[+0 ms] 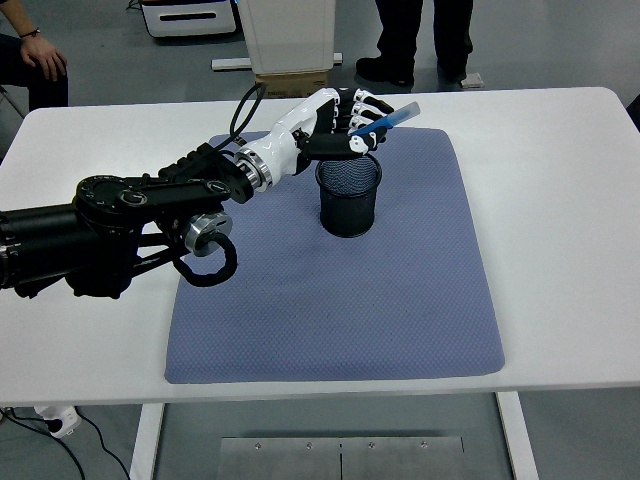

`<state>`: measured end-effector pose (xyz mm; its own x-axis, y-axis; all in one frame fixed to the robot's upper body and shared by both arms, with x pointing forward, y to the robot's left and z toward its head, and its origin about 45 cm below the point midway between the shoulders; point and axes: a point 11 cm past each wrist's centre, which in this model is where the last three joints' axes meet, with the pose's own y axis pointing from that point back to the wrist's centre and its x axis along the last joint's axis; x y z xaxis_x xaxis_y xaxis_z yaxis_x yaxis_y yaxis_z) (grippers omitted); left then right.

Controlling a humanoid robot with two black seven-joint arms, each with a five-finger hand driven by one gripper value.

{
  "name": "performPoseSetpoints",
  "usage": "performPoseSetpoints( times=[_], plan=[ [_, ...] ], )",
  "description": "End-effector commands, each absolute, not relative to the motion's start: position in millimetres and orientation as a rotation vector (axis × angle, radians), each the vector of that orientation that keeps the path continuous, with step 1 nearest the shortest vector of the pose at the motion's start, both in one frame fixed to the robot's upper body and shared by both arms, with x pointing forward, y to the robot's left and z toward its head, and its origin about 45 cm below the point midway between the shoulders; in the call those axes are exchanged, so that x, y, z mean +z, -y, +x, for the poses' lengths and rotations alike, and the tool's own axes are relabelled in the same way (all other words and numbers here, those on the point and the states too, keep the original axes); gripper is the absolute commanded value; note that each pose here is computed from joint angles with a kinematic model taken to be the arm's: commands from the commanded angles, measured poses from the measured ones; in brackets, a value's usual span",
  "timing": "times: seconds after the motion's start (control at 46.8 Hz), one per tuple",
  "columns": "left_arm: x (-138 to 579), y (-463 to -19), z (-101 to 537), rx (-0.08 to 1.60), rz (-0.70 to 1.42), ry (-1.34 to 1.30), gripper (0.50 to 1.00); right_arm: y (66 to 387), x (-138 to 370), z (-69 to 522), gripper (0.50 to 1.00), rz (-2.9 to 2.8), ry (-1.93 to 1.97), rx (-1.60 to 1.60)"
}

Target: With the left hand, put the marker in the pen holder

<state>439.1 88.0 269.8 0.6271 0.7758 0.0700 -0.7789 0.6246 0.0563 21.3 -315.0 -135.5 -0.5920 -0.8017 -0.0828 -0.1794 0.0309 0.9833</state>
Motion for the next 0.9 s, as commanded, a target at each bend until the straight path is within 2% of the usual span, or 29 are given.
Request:
performPoseSetpoints(
  times=[0.0, 0.385, 0.449, 0.513, 0.598, 0.769, 0.833, 0.876],
  plan=[
    [267, -88, 439, 0.902, 0.073, 0.021, 0.5, 315, -135, 21, 1.0, 0.993, 1.807, -1.599],
    [257, -86, 437, 0.93, 0.026, -0.032, 0.5, 315, -135, 21, 1.0, 0.993, 1.807, -1.599],
    [255, -86, 436, 0.93, 0.026, -0.037, 0.578, 315, -135, 21, 1.0, 0.993, 1.807, -1.599],
    [252, -87, 435, 0.934, 0.028, -0.04, 0.604, 315, -135, 21, 1.0, 0.993, 1.807, -1.599],
    [251, -86, 436, 0.938, 0.027, -0.049, 0.678, 315, -135, 21, 1.0, 0.993, 1.807, -1.599],
    [248, -88, 436, 0.945, 0.026, -0.052, 0.707, 315, -135, 21, 1.0, 0.993, 1.807, -1.599],
    [249, -88, 436, 0.946, 0.019, -0.049, 0.739, 315, -135, 21, 1.0, 0.993, 1.807, -1.599],
    [249, -88, 436, 0.946, 0.017, -0.049, 0.742, 315, -135, 21, 1.0, 0.993, 1.807, -1.599]
  ],
)
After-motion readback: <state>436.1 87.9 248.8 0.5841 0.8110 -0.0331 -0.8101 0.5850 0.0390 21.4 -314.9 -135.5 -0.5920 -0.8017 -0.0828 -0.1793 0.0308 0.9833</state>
